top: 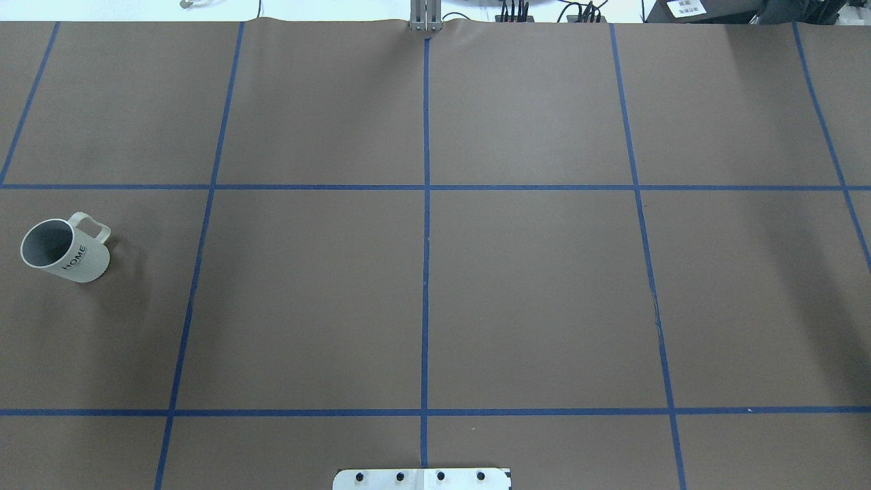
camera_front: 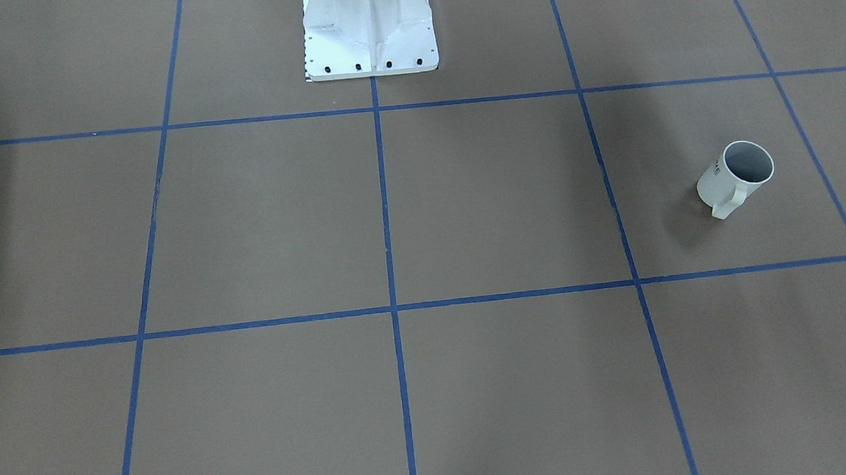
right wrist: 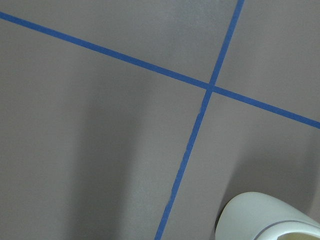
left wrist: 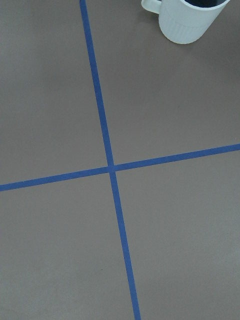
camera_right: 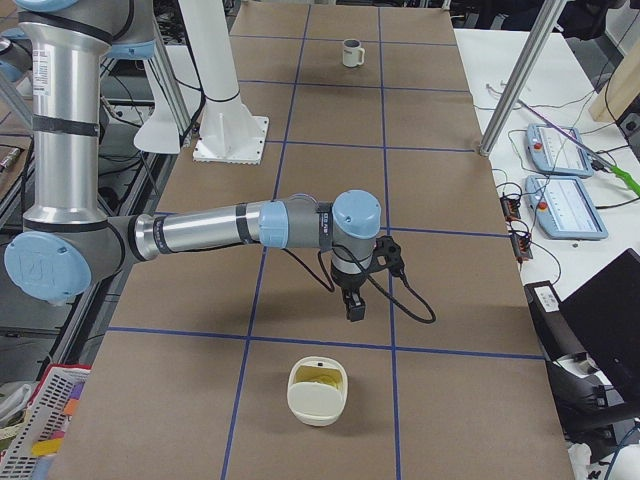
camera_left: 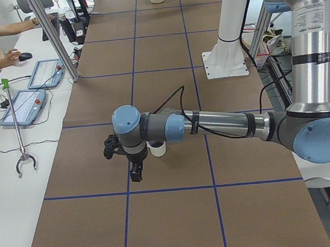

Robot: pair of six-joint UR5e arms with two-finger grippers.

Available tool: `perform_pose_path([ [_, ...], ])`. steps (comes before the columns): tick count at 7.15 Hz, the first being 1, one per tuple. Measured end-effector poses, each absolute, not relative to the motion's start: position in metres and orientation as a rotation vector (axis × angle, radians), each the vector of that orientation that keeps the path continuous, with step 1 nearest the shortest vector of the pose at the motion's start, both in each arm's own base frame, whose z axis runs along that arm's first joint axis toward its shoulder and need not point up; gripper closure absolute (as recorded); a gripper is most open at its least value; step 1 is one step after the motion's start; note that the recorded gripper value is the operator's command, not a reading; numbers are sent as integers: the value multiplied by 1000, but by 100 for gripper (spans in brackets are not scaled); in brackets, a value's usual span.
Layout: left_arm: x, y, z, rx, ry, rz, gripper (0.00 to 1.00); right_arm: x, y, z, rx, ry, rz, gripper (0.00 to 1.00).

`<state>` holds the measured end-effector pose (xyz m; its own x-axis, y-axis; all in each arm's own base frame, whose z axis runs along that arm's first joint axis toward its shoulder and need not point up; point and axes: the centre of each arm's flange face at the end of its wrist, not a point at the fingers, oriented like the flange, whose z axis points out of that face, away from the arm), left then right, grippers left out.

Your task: Left arm hands cup to right arm to dump lemon

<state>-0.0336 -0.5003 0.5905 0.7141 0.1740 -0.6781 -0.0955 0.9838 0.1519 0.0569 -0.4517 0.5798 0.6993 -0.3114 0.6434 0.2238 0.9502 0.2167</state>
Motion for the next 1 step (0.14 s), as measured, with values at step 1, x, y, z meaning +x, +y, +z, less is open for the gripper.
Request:
perform_pose_path([
  [1, -33, -500, 589, 108, 762, 143, 0, 55, -453, 578, 128, -739, -304, 0],
])
